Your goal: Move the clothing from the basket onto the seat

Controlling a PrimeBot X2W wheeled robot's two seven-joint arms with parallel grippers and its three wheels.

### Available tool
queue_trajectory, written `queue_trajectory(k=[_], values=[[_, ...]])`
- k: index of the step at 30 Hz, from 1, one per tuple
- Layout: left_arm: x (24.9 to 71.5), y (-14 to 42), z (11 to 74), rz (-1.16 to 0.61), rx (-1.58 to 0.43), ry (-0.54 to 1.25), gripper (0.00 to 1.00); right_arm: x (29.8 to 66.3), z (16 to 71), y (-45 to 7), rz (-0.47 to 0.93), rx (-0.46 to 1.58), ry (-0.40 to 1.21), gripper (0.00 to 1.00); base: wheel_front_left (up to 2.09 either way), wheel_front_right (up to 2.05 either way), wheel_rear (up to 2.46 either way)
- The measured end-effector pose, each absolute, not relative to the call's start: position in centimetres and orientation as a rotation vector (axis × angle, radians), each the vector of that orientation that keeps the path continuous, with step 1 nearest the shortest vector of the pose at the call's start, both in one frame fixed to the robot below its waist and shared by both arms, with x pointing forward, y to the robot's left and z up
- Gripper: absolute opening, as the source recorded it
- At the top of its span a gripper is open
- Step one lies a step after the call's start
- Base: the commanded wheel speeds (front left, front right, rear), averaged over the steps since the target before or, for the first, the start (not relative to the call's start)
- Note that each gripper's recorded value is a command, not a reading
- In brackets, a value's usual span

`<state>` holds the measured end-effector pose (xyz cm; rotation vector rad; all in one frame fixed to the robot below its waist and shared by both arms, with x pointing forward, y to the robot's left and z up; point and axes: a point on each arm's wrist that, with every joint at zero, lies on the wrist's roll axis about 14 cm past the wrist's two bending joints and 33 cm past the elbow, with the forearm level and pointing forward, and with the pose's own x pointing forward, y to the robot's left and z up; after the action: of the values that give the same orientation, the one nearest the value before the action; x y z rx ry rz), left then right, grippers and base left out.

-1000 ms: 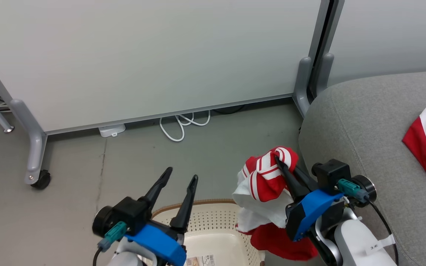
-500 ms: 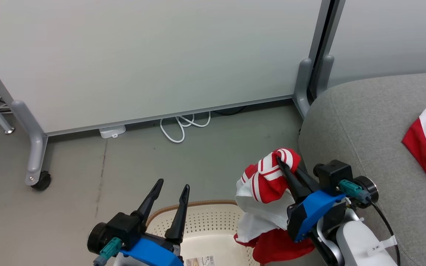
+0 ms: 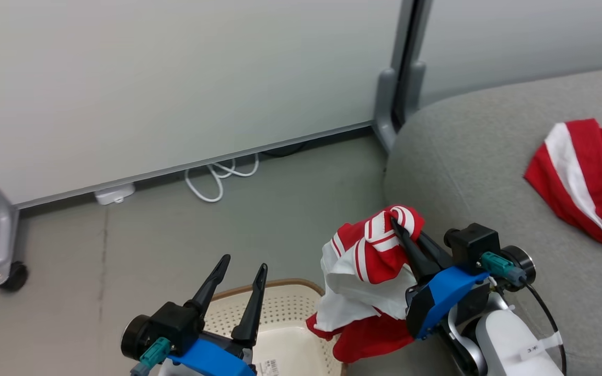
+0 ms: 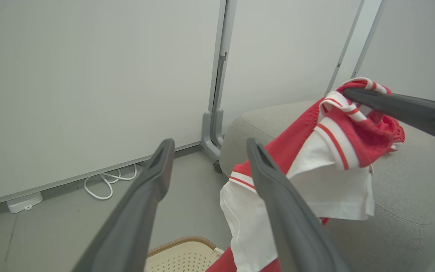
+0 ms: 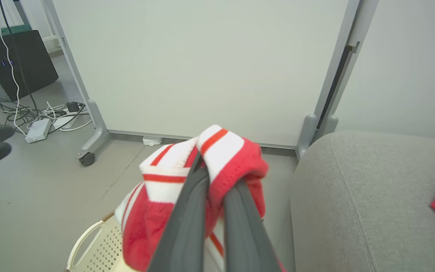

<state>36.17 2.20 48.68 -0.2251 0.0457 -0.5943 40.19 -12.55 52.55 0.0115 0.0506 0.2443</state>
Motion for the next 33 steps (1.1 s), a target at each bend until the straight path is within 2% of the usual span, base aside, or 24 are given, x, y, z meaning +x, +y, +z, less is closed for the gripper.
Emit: queue_trajectory(k=[7, 22, 33], values=[[36.5, -1.8, 48.6, -0.717, -0.23, 0.061, 1.0, 38.8, 52.5, -16.8, 0.124, 0.012, 0.05, 0.0, 0.0, 0.0, 0.0], [34.5, -11.6, 48.4, -1.04, -0.231, 0.096, 1.0, 33.2, 52.2, -26.0, -0.162, 0.019, 0.058, 0.0, 0.0, 0.0, 0.0], [34.6, -12.8, 47.9, -1.087, -0.232, 0.113, 1.0, 32.6, 51.8, -27.2, -0.206, 0.022, 0.064, 0.0, 0.0, 0.0, 0.0]])
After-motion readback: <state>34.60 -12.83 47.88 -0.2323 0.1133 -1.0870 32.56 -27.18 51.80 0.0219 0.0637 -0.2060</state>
